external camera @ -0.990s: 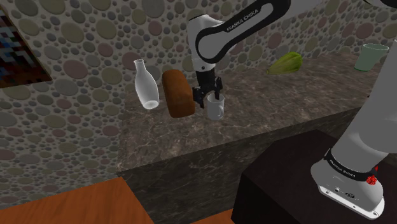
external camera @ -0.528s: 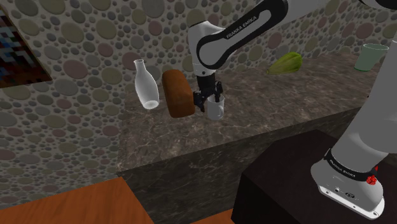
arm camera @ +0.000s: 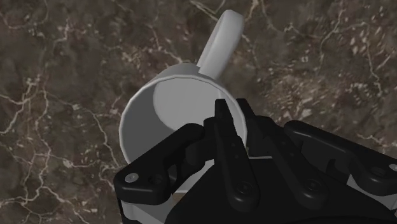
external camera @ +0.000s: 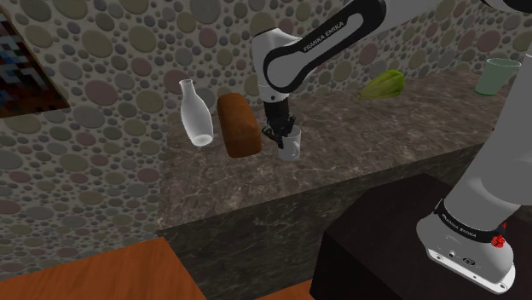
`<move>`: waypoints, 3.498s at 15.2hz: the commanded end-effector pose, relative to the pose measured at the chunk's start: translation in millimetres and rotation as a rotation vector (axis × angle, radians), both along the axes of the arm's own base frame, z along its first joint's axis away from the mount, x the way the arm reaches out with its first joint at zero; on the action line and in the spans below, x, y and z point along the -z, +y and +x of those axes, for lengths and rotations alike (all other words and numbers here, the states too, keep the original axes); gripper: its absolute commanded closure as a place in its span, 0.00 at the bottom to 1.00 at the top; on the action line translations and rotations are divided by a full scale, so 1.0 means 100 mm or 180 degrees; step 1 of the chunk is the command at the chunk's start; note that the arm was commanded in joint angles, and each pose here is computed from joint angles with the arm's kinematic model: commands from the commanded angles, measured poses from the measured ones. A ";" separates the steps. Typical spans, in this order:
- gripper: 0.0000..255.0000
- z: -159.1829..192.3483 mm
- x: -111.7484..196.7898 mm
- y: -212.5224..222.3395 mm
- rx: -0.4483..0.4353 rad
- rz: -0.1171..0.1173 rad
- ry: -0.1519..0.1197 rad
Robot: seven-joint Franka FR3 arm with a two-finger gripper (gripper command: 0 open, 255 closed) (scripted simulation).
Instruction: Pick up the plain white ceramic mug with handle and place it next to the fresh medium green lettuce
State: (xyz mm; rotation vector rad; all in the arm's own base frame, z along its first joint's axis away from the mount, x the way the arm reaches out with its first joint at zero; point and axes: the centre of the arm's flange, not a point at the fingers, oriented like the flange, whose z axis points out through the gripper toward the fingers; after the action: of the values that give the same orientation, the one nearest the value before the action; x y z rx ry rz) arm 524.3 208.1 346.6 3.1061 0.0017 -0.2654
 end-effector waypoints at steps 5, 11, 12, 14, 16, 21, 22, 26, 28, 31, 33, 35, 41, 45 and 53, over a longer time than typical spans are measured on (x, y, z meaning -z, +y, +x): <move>1.00 0.00 0.00 0.00 0.0000 0.0000 0.0000; 1.00 0.00 -0.32 0.00 0.0000 0.0000 0.0000; 1.00 0.00 -0.37 0.00 0.0000 0.0000 0.0000; 1.00 0.00 -0.47 0.00 0.0000 0.0000 0.0000; 1.00 0.00 -0.58 0.00 0.0000 0.0000 0.0000; 1.00 0.00 -0.84 0.00 0.0000 0.0000 0.0000; 1.00 0.00 -0.90 0.00 0.0000 0.0000 0.0000; 1.00 0.00 -1.11 0.00 0.0000 0.0000 0.0000; 1.00 0.00 -1.21 0.00 0.0000 0.0000 0.0000; 1.00 0.00 -1.37 0.00 0.0000 0.0000 0.0000; 1.00 0.00 -1.48 0.00 0.0000 0.0000 0.0000; 1.00 0.00 -1.58 0.00 0.0000 0.0000 0.0000; 1.00 0.00 -1.90 0.00 0.0000 0.0000 0.0000; 1.00 0.00 -2.09 0.00 0.0000 0.0000 0.0000; 1.00 0.11 -2.09 -1.05 0.0000 0.0000 0.0000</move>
State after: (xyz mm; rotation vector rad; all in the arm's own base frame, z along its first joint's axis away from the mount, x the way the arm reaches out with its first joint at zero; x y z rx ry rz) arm 533.9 118.0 554.7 3.1057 -0.0009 -0.2649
